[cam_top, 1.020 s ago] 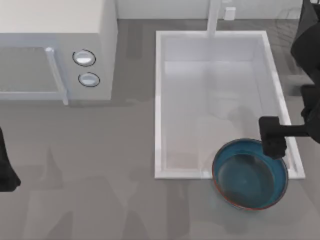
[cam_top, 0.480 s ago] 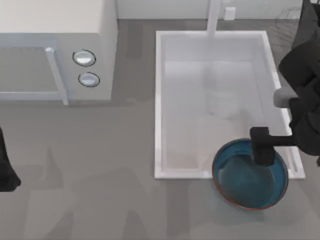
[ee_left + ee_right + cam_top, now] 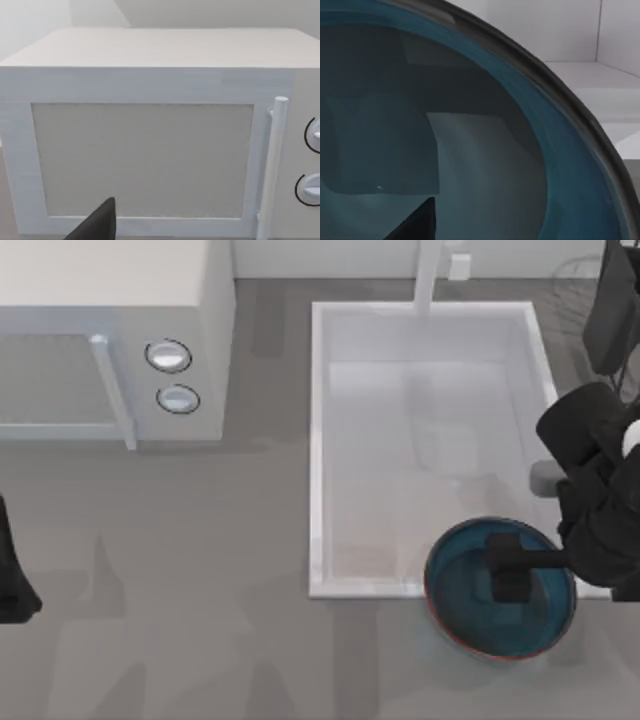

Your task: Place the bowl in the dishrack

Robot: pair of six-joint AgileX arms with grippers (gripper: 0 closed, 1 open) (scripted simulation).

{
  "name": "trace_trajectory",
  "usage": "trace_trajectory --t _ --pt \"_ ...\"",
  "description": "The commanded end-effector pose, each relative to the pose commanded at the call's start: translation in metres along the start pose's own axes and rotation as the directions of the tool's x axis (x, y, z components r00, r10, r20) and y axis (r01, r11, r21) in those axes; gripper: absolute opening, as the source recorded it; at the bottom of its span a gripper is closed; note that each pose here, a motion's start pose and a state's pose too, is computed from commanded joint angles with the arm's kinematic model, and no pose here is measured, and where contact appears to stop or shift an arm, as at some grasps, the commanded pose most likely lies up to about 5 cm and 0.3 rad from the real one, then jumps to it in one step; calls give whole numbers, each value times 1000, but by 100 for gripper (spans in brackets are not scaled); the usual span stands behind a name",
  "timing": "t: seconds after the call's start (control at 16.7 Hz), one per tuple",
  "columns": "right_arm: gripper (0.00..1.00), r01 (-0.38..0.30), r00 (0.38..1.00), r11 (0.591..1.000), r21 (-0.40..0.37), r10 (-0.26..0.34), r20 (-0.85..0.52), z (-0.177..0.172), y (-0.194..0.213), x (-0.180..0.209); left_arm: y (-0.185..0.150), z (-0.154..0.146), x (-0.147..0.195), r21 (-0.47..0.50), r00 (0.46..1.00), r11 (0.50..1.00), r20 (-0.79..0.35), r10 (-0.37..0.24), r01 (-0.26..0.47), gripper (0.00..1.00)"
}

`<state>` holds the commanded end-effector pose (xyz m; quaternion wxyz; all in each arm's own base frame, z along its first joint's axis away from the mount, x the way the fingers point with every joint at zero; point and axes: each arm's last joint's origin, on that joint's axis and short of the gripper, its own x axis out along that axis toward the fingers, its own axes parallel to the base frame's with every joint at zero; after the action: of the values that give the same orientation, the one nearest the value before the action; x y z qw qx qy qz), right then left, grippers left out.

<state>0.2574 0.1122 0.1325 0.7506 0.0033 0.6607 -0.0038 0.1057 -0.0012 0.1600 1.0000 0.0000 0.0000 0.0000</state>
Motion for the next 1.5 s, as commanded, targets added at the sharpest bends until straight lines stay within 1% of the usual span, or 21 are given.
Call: trace_trajectory --t 0.12,0.9,0.96,1.5 --pt "100 0 1000 1000 0 0 0 0 0 0 0 0 0 0 1000 1000 0 0 0 100" --pt "2 0 1000 1000 0 0 0 0 0 0 0 0 0 0 1000 1000 0 0 0 100" --pt "0 0 1000 1000 0 0 0 0 0 0 0 0 0 0 1000 1000 0 0 0 100" --pt "0 -1 1000 1000 -1 1 1 0 1 -1 0 0 0 0 1000 1000 0 0 0 100"
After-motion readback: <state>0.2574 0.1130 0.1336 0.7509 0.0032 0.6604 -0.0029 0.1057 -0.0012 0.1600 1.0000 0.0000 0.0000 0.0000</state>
